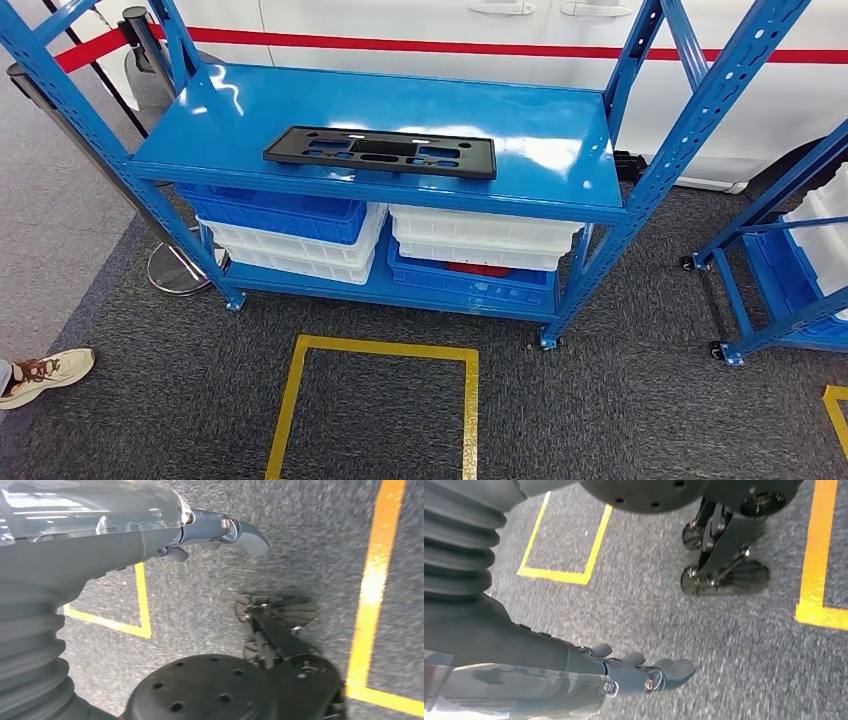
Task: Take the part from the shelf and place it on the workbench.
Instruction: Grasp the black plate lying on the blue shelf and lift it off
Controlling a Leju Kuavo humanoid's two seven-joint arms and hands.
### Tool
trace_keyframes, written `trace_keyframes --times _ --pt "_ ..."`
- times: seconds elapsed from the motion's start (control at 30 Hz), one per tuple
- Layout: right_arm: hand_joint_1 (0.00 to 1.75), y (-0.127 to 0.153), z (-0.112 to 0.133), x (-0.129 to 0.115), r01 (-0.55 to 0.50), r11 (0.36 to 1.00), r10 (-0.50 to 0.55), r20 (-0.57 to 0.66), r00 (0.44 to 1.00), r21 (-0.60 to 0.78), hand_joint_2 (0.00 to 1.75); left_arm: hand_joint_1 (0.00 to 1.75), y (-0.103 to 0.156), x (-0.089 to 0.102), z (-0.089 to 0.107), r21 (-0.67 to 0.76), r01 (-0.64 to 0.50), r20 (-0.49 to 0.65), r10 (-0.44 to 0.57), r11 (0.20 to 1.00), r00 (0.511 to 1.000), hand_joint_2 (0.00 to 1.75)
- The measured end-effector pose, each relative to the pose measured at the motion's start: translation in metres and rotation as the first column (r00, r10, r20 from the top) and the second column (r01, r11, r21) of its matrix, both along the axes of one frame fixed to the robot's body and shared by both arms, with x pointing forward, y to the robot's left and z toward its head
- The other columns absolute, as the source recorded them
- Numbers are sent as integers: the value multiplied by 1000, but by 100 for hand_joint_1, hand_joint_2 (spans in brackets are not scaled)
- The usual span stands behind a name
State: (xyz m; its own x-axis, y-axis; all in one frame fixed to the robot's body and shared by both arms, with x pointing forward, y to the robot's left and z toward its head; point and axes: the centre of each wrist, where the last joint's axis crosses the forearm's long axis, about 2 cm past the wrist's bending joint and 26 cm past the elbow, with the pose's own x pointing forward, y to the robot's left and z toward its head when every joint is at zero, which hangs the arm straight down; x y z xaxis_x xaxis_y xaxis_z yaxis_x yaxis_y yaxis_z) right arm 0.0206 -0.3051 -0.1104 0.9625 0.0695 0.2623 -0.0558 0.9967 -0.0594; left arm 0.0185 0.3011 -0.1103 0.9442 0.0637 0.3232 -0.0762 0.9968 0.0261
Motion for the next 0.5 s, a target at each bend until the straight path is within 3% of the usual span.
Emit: trace_keyframes --times 0.17,0.2,0.27,0.3,0.33,0.4,0.5 --pt "0 -3 0 6 -28 999 27 -11 1000 -20 175 0 5 6 0 18 -55 34 54 998 998 175" --pt "0 -4 0 7 -32 999 32 -13 999 -24 131 0 6 7 0 22 -67 41 66 998 997 175" --pt "0 -4 0 9 -44 999 43 -15 999 -32 44 0 8 9 0 29 -90 54 88 996 995 87" --pt "0 -4 0 10 -50 998 50 -14 999 -35 44 0 8 10 0 32 -99 62 97 995 993 44" --pt "0 -5 0 11 -57 998 57 -12 998 -37 87 0 9 11 0 34 -110 70 107 993 992 0" --pt "0 -5 0 13 -66 997 66 -4 998 -35 175 0 9 12 0 39 -127 82 123 991 989 0" --pt "0 -2 0 19 -77 997 78 36 996 -18 175 0 10 15 0 44 -156 100 151 987 983 0"
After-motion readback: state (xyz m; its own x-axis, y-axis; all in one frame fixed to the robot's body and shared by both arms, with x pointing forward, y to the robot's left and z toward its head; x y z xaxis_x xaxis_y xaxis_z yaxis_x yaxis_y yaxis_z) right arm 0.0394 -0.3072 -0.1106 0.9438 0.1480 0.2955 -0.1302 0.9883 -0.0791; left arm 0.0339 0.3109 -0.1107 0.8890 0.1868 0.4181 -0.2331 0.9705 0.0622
